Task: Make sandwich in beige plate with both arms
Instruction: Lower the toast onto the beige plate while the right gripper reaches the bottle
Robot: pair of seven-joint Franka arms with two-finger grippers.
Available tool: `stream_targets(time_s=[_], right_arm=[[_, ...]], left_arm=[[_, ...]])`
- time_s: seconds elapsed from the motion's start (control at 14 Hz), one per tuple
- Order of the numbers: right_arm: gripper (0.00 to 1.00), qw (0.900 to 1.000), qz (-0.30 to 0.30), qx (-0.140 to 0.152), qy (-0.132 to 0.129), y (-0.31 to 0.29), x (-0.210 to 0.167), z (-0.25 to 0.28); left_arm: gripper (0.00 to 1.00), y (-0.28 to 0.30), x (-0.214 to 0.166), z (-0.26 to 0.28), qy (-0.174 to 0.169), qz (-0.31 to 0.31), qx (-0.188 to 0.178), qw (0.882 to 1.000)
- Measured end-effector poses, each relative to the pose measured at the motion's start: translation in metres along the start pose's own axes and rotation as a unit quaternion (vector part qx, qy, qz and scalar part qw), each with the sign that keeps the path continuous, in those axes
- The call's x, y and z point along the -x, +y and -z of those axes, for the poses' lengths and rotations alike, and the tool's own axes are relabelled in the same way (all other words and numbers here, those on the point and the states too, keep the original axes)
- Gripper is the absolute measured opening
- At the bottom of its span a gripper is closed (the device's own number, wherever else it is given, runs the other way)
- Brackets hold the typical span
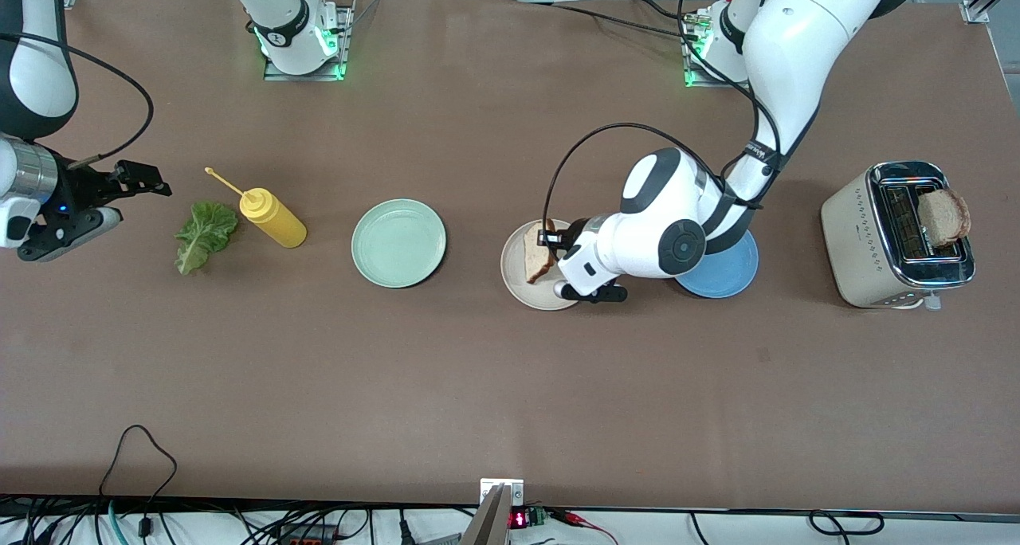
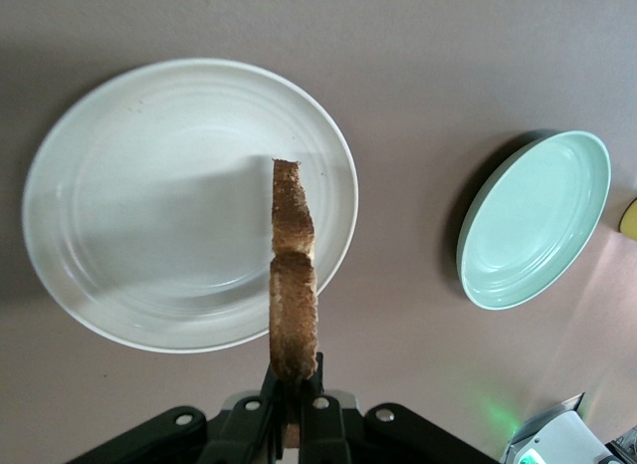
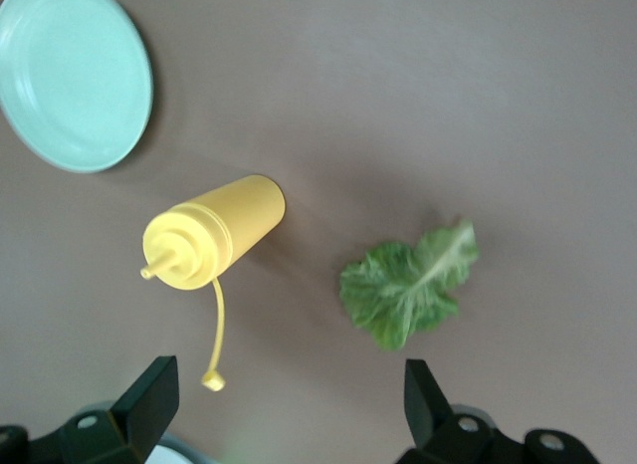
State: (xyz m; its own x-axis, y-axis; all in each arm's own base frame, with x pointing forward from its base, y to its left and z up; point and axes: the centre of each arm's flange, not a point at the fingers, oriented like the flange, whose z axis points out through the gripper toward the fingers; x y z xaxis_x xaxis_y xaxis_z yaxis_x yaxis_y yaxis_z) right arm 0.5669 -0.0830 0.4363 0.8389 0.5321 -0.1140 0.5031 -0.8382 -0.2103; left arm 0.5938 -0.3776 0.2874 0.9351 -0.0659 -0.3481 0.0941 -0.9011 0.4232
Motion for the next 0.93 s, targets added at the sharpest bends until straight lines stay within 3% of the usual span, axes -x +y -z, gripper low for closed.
stream_targets(time_s=[0.29,0.57,0.93], right_arm=[[1.0,0.989,0.134,-0.023,0.056,0.013,0.044,-0.044],[1.0,0.96,0.248,-0.045,0.123,0.027,0.074,-0.081],[1.0,0.925,0.343,-0.052,0.156,0.031,0.079,-0.111]], left_arm=[[0.07,0.003,0.001,-0.02,0.009,-0.001,0.003,1.0],[0.07,0.001,0.0,-0.024,0.007,0.0,0.002,1.0],[0.07,-0.012,-0.006,-0.024,0.007,-0.007,0.001,1.0]])
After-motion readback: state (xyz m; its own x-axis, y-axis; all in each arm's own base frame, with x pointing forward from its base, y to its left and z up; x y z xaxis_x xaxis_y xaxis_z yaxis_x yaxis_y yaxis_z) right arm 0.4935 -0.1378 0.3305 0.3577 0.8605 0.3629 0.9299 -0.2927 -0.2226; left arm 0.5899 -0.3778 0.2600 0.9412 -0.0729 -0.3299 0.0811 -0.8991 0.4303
